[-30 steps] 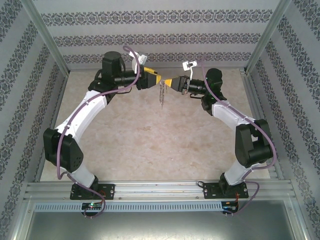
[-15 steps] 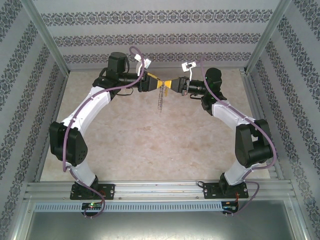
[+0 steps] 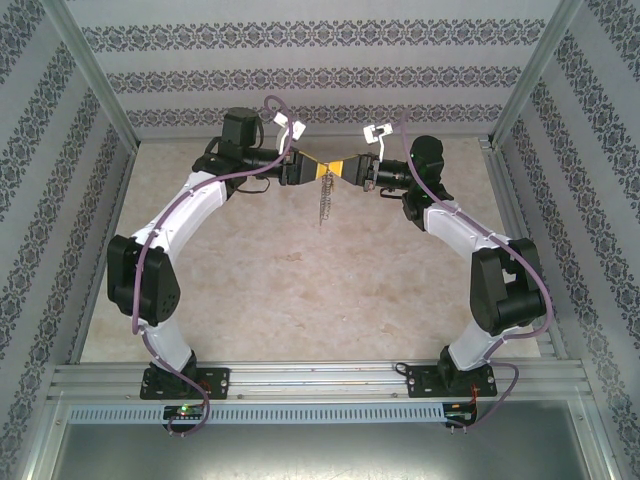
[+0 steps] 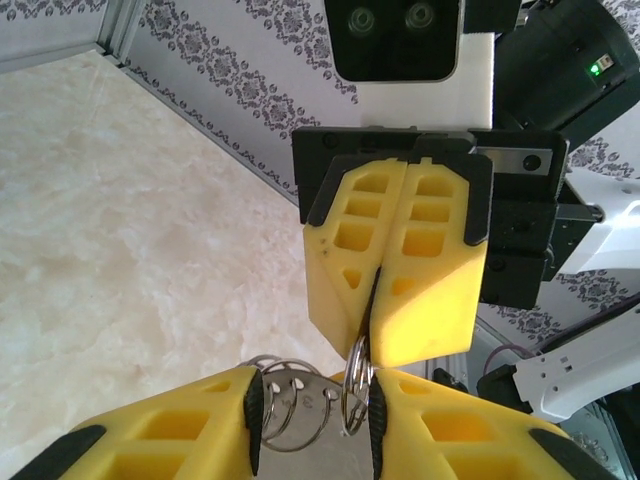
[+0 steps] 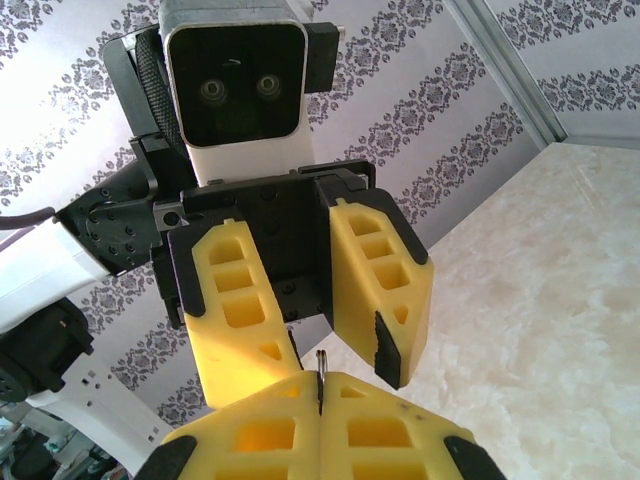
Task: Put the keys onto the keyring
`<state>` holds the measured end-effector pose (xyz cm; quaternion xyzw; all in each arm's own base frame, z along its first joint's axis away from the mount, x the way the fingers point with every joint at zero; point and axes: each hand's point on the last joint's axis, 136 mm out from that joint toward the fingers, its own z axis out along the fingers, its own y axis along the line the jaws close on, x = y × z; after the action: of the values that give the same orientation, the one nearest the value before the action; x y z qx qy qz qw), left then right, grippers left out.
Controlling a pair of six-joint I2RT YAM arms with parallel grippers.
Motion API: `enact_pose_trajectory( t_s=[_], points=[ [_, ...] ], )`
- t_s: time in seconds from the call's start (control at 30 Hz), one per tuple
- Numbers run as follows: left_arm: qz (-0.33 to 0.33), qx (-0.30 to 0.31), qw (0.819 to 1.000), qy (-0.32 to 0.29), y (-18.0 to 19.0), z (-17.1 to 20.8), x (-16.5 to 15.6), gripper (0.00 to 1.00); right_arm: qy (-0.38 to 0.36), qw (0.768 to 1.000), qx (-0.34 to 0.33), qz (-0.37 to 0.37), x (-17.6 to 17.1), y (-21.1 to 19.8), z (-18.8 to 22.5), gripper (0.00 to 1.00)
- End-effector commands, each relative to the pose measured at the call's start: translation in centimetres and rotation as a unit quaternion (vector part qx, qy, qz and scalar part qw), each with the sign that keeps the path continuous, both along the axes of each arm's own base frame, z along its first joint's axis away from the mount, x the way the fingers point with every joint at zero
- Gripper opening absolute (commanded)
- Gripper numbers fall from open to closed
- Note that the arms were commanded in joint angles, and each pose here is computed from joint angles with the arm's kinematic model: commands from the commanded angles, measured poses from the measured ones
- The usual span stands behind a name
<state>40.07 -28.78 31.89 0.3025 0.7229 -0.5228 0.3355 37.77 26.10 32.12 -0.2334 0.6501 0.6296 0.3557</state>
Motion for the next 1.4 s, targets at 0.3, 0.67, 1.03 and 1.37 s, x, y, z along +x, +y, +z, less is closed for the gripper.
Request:
enact_pose_trajectory(
  t_s=[0.3,0.67,1.03,1.37],
  points=[
    [-0.017,-0.032,0.999,-0.034,-0.7,2.7,0.0,0.26,-0.043,0.999,0.008,0.002,-0.2,-0.2,2.1,0.0],
    [-0.041,-0.041,0.998,-0.036,-1.5,2.6,-1.2,0.0,-0.041,0.999,0.008,-0.003,0.1,-0.2,2.1,0.0],
    [0.037,-0.068,0.993,-0.087,-0.6,3.1,-1.2,0.0,-0.038,0.994,0.021,-0.101,0.5,-3.5,1.9,0.5],
    [0.058,-0.114,0.986,-0.108,0.2,4.4,-2.4,0.0,-0.039,0.981,-0.003,-0.191,-1.1,-5.3,-2.5,0.52]
  ],
)
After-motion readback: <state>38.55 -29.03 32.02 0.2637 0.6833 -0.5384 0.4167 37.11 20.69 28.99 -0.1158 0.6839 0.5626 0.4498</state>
